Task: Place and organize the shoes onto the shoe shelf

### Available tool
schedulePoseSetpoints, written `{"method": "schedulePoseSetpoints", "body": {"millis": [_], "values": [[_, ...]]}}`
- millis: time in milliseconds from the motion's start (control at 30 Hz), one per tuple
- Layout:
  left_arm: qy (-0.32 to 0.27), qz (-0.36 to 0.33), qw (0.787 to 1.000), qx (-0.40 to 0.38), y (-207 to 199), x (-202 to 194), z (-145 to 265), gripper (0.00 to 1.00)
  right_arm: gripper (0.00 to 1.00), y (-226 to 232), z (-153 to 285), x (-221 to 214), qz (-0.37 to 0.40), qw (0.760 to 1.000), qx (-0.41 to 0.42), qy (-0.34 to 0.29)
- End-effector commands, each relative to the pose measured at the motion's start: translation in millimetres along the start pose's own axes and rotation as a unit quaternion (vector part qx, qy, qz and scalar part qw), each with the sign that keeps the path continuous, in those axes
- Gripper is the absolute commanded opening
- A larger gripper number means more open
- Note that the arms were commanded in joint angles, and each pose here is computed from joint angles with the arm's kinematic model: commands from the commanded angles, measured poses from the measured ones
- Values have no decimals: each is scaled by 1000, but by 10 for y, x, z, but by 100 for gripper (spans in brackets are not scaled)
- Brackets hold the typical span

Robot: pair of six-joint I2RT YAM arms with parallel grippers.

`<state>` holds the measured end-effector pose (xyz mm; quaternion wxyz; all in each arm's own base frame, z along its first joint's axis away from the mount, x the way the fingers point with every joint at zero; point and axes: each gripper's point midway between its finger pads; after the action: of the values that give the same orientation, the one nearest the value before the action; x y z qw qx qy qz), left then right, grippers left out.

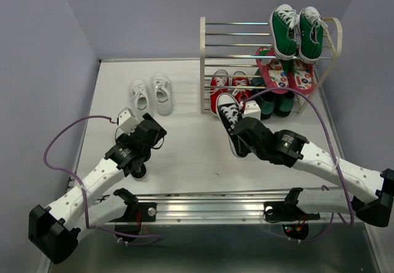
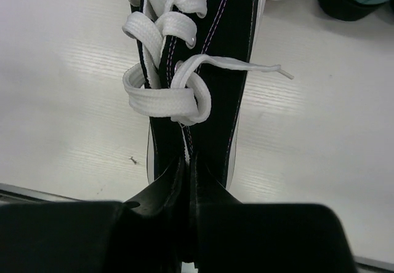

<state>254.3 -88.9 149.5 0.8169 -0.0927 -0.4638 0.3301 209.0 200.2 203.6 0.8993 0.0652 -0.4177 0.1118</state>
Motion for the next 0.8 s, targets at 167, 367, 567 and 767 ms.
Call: {"method": "schedulePoseSetpoints", "body": {"millis": [167, 367, 567, 767], "values": [[-14, -13, 1000, 2, -26, 89, -98, 99, 1, -250, 289, 772, -40, 989, -83, -114], [-4, -13, 1000, -2, -28, 53, -140, 99, 1, -441, 335, 1150, -65, 975, -143, -159], [-13, -9, 1000, -7, -34, 119, -121, 99, 1, -471, -1, 1400, -66, 975, -137, -160], [-15, -5, 1000, -11, -31, 134, -124, 99, 1, -623, -286, 1706, -60, 973, -141, -171]]}}
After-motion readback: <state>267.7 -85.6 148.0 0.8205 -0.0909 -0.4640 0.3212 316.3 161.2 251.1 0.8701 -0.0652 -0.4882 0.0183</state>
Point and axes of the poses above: each gripper's point midway between its finger pads, its own z axis back along the fingers, its own y axis along the line the jaws close on, x = y × z, and after that the axes turned 1 degree about z, right-handed
